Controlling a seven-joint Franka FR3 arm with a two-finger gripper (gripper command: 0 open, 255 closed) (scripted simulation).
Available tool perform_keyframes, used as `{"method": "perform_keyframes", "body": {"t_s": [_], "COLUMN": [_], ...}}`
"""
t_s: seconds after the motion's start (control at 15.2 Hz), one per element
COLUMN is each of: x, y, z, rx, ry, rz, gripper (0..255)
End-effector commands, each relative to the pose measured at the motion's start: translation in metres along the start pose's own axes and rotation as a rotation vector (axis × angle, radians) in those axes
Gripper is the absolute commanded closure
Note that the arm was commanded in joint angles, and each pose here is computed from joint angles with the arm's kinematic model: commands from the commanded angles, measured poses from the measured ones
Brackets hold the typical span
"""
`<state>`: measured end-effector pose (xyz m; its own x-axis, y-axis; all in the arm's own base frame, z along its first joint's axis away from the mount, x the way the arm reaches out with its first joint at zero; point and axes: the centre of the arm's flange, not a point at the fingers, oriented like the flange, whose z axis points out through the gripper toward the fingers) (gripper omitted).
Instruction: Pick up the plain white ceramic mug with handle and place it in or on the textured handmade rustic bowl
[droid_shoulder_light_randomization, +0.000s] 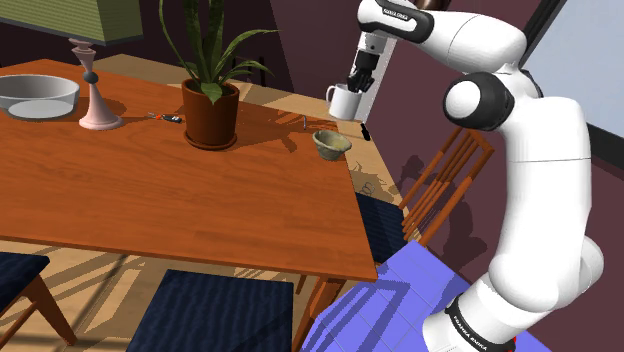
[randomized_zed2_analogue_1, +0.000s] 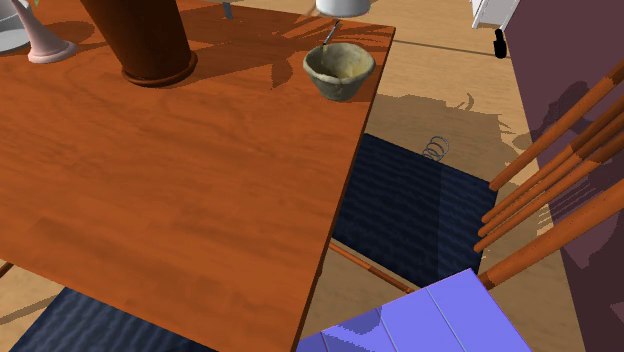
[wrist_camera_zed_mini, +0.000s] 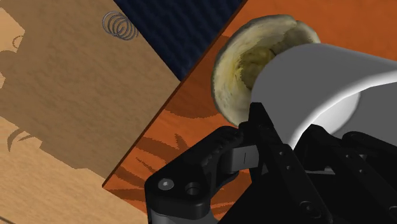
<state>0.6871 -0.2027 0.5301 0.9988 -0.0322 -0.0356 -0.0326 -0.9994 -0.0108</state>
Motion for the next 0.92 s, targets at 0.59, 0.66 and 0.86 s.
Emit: {"method": "perform_keyframes", "body": {"t_s": [0.59, 0.66, 0.86], "x": [0.005, 0.005, 0.006], "y": [0.005, 0.005, 0.005], "z": [0.056, 0.061, 0.077], "rx": [0.0, 0.0, 0.0], "ry": [0.001, 0.001, 0.001], "rz": [-0.001, -0.001, -0.001], "gripper": [255, 255, 255]}}
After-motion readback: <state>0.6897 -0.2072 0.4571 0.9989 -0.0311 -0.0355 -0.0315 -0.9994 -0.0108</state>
